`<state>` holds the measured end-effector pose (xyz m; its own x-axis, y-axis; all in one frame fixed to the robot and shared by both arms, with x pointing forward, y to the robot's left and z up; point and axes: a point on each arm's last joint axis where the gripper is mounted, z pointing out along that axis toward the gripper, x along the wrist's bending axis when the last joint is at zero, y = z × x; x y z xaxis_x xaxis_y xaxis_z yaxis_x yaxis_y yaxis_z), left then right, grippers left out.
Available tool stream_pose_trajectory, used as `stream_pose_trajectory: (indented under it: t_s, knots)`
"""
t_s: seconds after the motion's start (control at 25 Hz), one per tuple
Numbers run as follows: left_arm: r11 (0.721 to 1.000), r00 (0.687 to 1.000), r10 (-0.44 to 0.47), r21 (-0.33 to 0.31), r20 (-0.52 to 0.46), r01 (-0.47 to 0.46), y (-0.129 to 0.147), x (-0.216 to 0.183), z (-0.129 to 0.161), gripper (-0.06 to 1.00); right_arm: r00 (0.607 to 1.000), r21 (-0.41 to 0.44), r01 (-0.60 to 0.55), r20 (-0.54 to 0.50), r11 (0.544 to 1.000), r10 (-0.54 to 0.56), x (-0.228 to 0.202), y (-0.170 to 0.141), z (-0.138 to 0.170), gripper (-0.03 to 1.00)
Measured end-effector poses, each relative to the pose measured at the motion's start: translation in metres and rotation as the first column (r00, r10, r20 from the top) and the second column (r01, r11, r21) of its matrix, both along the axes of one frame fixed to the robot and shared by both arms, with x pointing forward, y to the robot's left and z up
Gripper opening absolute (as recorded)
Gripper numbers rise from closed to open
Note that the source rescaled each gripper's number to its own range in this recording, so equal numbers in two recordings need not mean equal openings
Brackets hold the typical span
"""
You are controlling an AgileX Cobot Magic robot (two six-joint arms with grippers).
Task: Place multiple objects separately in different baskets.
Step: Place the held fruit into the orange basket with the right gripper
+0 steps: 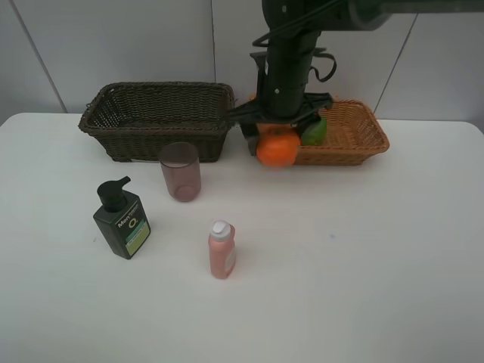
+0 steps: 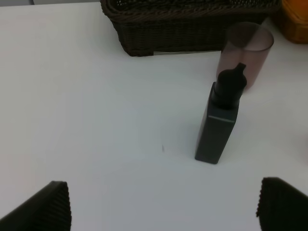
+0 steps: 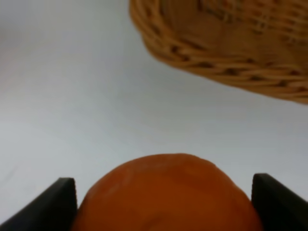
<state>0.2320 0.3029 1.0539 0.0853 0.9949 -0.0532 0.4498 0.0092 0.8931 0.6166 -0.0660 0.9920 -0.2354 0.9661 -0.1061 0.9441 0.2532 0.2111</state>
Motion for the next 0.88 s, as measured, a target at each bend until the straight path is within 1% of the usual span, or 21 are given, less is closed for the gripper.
stream_pose_trajectory:
  t_s: [0.2, 0.44, 0.72, 0.8, 0.88]
  knots:
    - [1.000, 1.000, 0.000, 0.000, 0.000, 0.000, 0.000, 0.000, 0.000, 1.00, 0.996, 0.021, 0.071, 0.054, 0.997, -0.072, 0.027, -0.034, 0.015, 0.36]
    - [1.000, 1.000, 0.000, 0.000, 0.000, 0.000, 0.000, 0.000, 0.000, 1.00, 0.979, 0.037, 0.159, 0.126, 0.987, -0.163, 0.053, -0.079, 0.018, 0.36]
    - [1.000, 1.000, 0.000, 0.000, 0.000, 0.000, 0.000, 0.000, 0.000, 1.00, 0.949, 0.028, 0.192, 0.251, 0.981, -0.193, 0.075, -0.115, 0.023, 0.36]
    - [1.000, 1.000, 0.000, 0.000, 0.000, 0.000, 0.000, 0.000, 0.000, 1.00, 0.943, 0.021, 0.200, 0.269, 0.980, -0.199, 0.079, -0.123, 0.022, 0.36]
    - [1.000, 1.000, 0.000, 0.000, 0.000, 0.000, 0.000, 0.000, 0.000, 1.00, 0.942, 0.005, 0.208, 0.268, 0.978, -0.202, 0.083, -0.129, 0.015, 0.36]
